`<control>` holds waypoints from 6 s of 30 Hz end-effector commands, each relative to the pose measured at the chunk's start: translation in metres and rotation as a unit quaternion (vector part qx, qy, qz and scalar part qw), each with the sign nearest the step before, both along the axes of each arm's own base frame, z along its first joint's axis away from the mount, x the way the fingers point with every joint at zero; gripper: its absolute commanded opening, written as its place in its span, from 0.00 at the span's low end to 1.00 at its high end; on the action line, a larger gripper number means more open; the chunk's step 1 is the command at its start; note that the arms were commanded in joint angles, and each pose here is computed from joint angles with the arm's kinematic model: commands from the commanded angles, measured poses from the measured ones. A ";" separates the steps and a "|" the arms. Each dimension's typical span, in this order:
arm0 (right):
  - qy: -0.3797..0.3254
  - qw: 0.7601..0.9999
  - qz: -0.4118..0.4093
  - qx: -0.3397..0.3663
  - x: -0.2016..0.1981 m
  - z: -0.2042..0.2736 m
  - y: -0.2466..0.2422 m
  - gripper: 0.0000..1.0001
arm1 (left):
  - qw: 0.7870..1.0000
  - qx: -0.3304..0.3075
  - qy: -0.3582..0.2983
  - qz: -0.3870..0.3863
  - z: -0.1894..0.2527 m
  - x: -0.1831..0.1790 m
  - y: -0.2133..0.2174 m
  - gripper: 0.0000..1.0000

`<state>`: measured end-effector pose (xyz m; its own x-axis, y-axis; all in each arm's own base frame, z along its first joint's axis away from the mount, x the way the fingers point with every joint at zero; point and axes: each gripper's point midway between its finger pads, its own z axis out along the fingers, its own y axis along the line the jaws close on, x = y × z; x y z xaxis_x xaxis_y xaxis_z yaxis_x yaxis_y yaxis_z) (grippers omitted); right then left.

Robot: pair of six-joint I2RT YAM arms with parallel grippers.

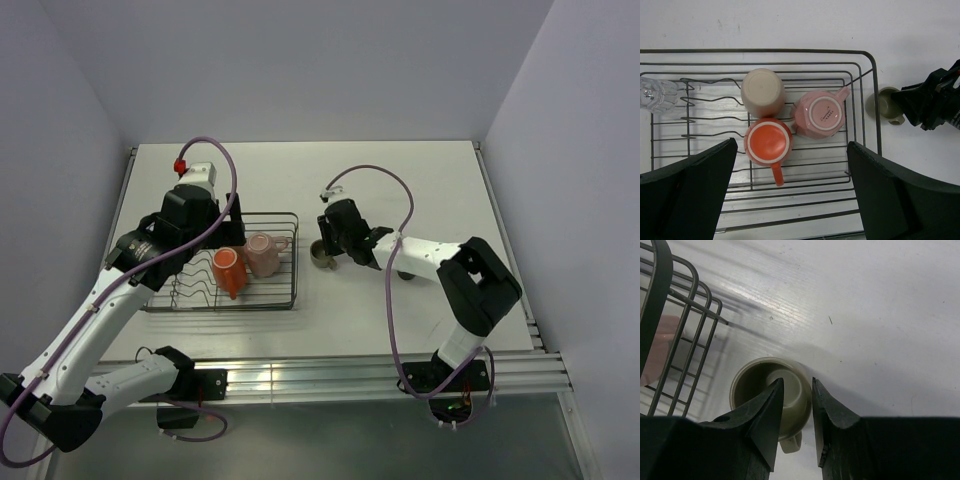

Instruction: Load the cups into the dish rack

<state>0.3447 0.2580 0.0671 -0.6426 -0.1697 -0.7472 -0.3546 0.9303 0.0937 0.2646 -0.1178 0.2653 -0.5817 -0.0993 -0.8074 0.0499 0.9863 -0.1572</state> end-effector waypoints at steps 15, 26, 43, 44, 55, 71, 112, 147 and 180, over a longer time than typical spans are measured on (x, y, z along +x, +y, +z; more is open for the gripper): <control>0.027 0.999 0.013 0.010 0.000 -0.010 0.002 0.20 | 1.000 0.002 -0.016 -0.002 0.002 0.005 -0.001 0.99; 0.067 0.991 0.015 0.117 -0.005 0.046 -0.015 0.00 | 1.000 -0.004 -0.021 -0.009 0.006 0.005 -0.004 0.99; 0.173 0.809 0.234 0.510 -0.107 0.257 0.031 0.00 | 0.960 -0.133 -0.171 -0.178 0.103 -0.012 -0.060 0.99; 0.222 0.781 0.215 0.543 -0.113 0.265 0.032 0.00 | 0.954 -0.141 -0.187 -0.187 0.112 -0.016 -0.061 0.99; 0.347 0.583 0.276 0.681 -0.155 0.307 0.021 0.00 | 0.915 -0.130 -0.254 -0.287 0.114 -0.036 -0.087 0.99; 0.392 0.534 0.248 0.707 -0.148 0.295 0.035 0.00 | 0.889 -0.144 -0.247 -0.357 0.118 -0.052 -0.116 0.99; 0.402 0.501 0.254 0.723 -0.152 0.312 0.046 0.00 | 0.899 -0.123 -0.198 -0.372 0.082 -0.039 -0.132 0.95; 0.404 0.500 0.252 0.723 -0.152 0.310 0.048 0.09 | 0.894 -0.130 -0.175 -0.391 0.079 -0.044 -0.140 0.13; 0.335 0.607 0.224 0.685 -0.147 0.297 0.044 0.44 | 0.935 -0.120 -0.191 -0.274 0.103 -0.017 -0.112 0.00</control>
<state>0.2262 0.3181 0.3298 -0.9875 0.1041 0.1182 0.0830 -0.2940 0.9522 0.2279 -0.2464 0.3543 -0.3162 -0.0351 -0.9481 0.7197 0.6422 -0.2638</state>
